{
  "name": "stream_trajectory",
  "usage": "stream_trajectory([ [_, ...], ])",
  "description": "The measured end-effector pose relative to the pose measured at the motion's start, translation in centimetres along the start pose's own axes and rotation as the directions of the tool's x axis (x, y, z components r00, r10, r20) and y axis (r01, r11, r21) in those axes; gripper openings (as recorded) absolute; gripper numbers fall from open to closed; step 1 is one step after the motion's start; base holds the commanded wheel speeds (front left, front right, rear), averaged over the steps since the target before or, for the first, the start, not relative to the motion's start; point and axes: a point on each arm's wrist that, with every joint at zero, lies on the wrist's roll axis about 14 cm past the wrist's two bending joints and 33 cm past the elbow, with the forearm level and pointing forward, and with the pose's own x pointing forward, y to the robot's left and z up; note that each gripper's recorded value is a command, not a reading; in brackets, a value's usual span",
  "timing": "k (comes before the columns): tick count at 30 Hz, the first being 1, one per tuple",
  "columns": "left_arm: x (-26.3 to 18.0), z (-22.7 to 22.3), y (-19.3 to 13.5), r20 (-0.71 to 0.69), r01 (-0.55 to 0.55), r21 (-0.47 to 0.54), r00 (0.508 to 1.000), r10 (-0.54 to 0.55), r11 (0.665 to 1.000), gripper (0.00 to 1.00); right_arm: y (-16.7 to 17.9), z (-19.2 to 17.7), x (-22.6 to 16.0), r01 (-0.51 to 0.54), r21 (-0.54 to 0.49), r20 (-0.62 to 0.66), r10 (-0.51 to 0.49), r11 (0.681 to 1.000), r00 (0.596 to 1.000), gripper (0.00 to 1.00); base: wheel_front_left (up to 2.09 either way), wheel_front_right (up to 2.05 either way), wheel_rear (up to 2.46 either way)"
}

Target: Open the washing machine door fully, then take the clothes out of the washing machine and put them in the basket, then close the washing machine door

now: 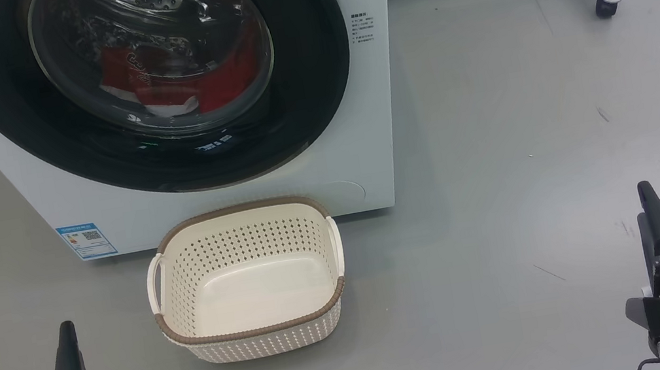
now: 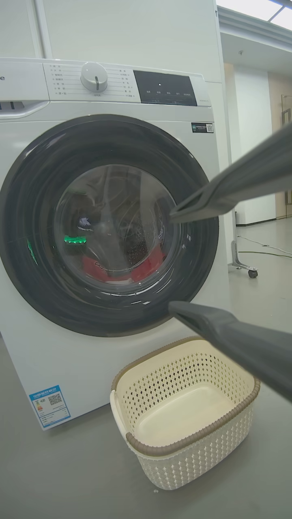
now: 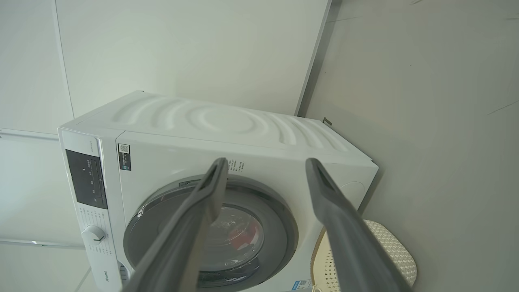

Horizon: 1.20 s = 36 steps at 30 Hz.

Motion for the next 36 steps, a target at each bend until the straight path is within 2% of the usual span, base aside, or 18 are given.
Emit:
stream_trajectory([
  [4,0.1,0.3,-0.8,0.015,0.025,0.028,1.0,-0.025,0.999,1.0,0.4,0.3,0.1,-0.013,-0.03,0.013,0.014,0.999,1.0,1.0,0.0,0.0,0.0],
  [12,0.2,0.0,-2.2,0.013,0.068,0.132,0.997,-0.071,0.989,1.0,1.6,-0.4,0.3,-0.052,-0.152,-0.004,0.052,0.987,0.999,1.0,0.0,0.0,0.0],
  [23,0.3,-0.3,-3.6,0.007,0.112,0.273,0.993,-0.118,0.955,1.0,2.5,-1.3,0.4,-0.094,-0.322,-0.038,0.087,0.942,0.996,1.0,0.0,0.0,0.0],
  [31,0.3,-0.6,-4.6,-0.013,0.15,0.416,0.987,-0.159,0.897,1.0,3.4,-2.0,0.7,-0.129,-0.448,-0.056,0.117,0.885,0.992,1.0,0.0,0.0,0.0],
  [36,0.3,-1.0,-5.4,-0.037,0.18,0.516,0.981,-0.188,0.838,1.0,3.5,-2.8,0.6,-0.146,-0.518,-0.083,0.121,0.843,0.989,1.0,0.0,0.0,0.0],
])
